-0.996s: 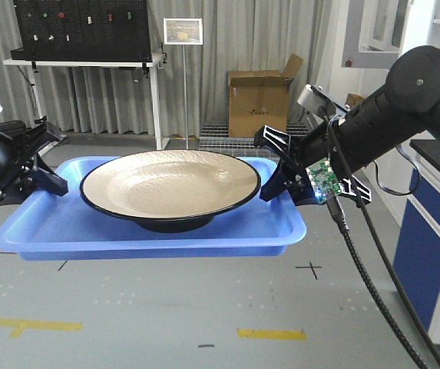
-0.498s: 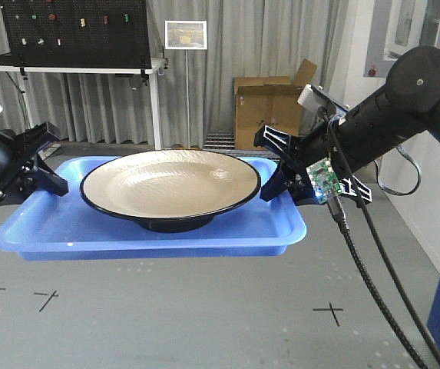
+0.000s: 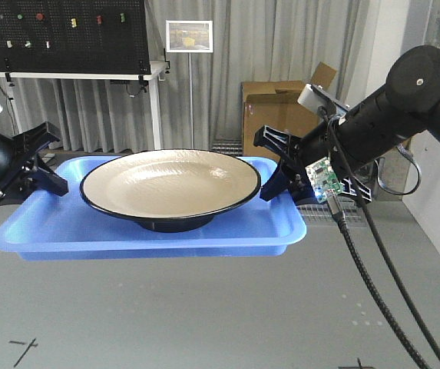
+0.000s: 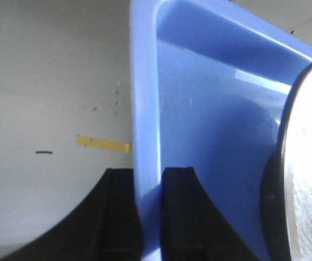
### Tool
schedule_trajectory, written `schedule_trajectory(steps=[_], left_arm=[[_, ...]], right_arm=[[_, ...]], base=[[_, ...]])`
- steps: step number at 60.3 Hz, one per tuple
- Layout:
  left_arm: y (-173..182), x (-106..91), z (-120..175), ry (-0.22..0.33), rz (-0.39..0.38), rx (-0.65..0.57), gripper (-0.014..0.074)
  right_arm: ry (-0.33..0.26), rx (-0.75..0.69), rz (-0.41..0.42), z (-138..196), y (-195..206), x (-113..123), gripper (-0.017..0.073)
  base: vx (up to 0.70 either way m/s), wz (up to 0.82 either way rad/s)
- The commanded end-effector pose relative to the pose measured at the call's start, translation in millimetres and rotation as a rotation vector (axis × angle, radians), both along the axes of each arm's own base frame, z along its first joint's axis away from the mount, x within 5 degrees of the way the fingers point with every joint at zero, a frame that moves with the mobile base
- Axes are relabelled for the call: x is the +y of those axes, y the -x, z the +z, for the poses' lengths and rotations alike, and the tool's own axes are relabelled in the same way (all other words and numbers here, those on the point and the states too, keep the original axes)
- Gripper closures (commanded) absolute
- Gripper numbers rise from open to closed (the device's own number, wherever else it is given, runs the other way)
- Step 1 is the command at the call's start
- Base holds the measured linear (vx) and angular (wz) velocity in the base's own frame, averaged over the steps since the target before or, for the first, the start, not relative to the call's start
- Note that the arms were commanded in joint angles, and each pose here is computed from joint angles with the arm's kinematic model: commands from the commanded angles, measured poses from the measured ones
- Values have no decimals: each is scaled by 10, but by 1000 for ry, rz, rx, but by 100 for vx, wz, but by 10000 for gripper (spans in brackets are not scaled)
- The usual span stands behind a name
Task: Place disk in tray to left cabinet
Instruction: 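Hold the tray with both grippers while the base drives forward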
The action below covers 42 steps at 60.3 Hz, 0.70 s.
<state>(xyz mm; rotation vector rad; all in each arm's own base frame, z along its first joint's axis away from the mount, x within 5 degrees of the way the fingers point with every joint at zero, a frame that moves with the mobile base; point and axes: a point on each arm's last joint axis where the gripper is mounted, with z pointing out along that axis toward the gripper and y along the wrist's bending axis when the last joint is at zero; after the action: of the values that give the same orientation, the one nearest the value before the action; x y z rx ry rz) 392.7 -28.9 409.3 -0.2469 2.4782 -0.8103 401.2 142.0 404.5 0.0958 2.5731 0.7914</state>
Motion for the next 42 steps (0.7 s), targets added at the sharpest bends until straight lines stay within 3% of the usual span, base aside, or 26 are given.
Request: schedule_trajectory(steps=[1, 42], left_arm=[[231, -205, 430, 157, -66, -112, 596], [232, -205, 429, 156, -67, -111, 596]], right_arm=[[-158, -86, 78, 431, 271, 132, 561], [-158, -86, 78, 431, 271, 132, 561]], base=[[57, 1], [57, 1]])
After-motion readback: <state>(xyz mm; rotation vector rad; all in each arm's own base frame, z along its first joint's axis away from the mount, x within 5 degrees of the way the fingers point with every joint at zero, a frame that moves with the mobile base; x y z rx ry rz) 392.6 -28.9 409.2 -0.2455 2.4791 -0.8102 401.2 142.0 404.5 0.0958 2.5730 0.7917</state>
